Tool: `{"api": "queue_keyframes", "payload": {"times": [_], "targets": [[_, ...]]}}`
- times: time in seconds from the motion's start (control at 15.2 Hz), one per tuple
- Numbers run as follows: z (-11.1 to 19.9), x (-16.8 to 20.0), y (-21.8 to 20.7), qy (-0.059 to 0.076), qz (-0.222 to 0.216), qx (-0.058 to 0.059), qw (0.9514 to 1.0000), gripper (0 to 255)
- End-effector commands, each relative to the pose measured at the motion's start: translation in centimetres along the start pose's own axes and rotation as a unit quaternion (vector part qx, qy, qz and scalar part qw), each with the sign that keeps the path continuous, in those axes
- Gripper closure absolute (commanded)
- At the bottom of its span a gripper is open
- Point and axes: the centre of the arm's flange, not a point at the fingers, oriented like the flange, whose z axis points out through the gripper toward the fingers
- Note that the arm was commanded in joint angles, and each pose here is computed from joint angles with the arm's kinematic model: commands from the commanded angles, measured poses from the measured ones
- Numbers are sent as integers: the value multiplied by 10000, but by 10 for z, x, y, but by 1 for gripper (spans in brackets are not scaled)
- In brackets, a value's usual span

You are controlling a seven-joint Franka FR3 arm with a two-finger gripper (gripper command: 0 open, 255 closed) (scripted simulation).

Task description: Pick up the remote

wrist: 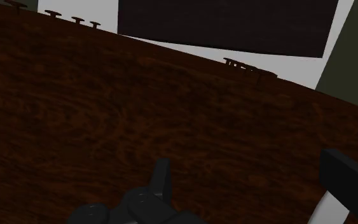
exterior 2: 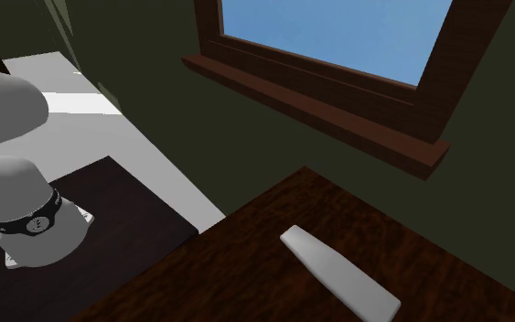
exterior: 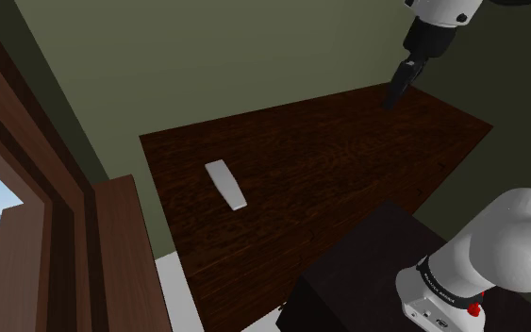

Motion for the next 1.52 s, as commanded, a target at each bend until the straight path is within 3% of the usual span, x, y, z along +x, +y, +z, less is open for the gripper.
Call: {"api": "queue_keyframes", "payload": {"times": [0.0, 1.45], "targets": [[0, 0, 0, 0, 0, 0, 10000, 0], [172, 166, -161, -106, 1001, 186, 9948, 0]]}}
